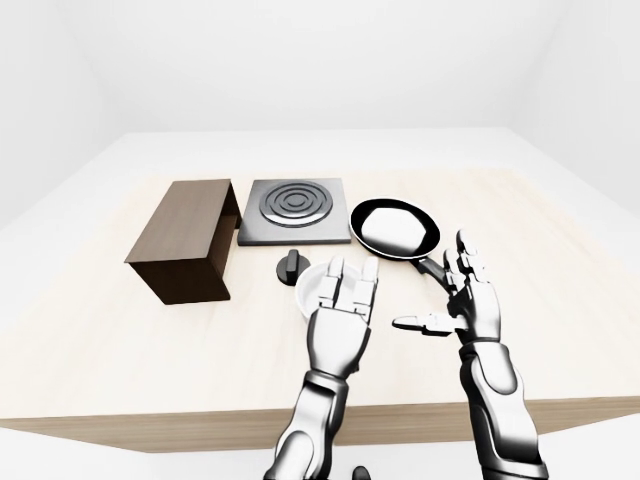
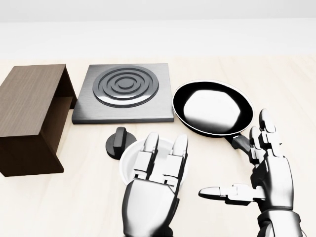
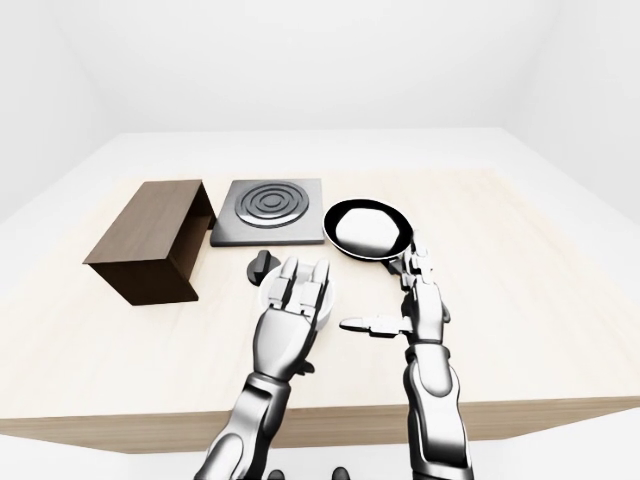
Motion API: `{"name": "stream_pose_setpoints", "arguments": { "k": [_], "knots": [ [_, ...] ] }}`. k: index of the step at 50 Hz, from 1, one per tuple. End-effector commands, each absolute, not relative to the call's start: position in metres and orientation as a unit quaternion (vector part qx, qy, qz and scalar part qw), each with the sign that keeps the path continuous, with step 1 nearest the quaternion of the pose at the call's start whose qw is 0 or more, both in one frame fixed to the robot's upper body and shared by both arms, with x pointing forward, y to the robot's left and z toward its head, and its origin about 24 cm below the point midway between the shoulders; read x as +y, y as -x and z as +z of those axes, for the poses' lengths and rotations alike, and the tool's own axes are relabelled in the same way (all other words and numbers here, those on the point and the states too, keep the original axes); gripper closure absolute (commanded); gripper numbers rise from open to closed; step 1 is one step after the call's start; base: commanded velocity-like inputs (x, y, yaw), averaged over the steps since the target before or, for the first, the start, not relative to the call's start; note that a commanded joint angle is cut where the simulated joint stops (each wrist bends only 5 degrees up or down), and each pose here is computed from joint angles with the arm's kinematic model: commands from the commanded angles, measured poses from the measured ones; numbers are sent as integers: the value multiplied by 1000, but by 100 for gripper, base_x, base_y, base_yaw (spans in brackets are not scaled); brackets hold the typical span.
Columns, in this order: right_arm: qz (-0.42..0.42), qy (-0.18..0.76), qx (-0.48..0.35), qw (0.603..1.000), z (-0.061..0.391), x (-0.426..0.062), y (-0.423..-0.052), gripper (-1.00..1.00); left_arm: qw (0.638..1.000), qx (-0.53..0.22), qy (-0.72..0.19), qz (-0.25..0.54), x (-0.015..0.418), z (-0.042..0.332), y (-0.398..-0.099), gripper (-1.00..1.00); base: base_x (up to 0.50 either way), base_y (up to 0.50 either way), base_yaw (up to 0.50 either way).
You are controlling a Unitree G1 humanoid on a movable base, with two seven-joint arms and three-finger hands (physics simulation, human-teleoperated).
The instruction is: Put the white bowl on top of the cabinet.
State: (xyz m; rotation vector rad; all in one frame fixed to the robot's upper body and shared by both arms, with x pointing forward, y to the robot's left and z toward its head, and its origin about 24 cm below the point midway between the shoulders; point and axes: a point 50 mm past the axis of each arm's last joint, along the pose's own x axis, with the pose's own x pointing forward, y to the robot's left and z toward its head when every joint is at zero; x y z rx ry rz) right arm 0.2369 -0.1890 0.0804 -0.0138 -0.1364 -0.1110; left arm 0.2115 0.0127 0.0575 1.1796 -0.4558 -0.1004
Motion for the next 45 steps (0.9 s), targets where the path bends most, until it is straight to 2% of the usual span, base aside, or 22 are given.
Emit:
{"name": "stream_pose_setpoints", "arguments": {
  "k": [1, 18, 31, 32, 33, 45],
  "knots": [
    [-55, 7, -68, 996, 81, -189, -237, -100, 792, -191, -578, -55, 18, 54, -223, -100, 0, 0, 0],
    [-54, 8, -68, 996, 80, -188, -236, -100, 784, -157, -597, -58, 27, 47, -239, -100, 0, 0, 0],
    [-53, 9, -67, 996, 79, -187, -237, -100, 780, -116, -611, -70, 35, 24, -252, -100, 0, 0, 0],
    [-50, 12, -66, 997, 77, -184, -237, -100, 782, -73, -614, -83, 41, 4, -268, -100, 0, 0, 0],
    [-50, 12, -66, 997, 77, -184, -237, -100, 783, -70, -612, -83, 42, 2, -269, -100, 0, 0, 0],
    [-49, 12, -66, 997, 76, -184, -237, -100, 787, -67, -608, -81, 43, -1, -272, -100, 0, 0, 0]
  ]
}}
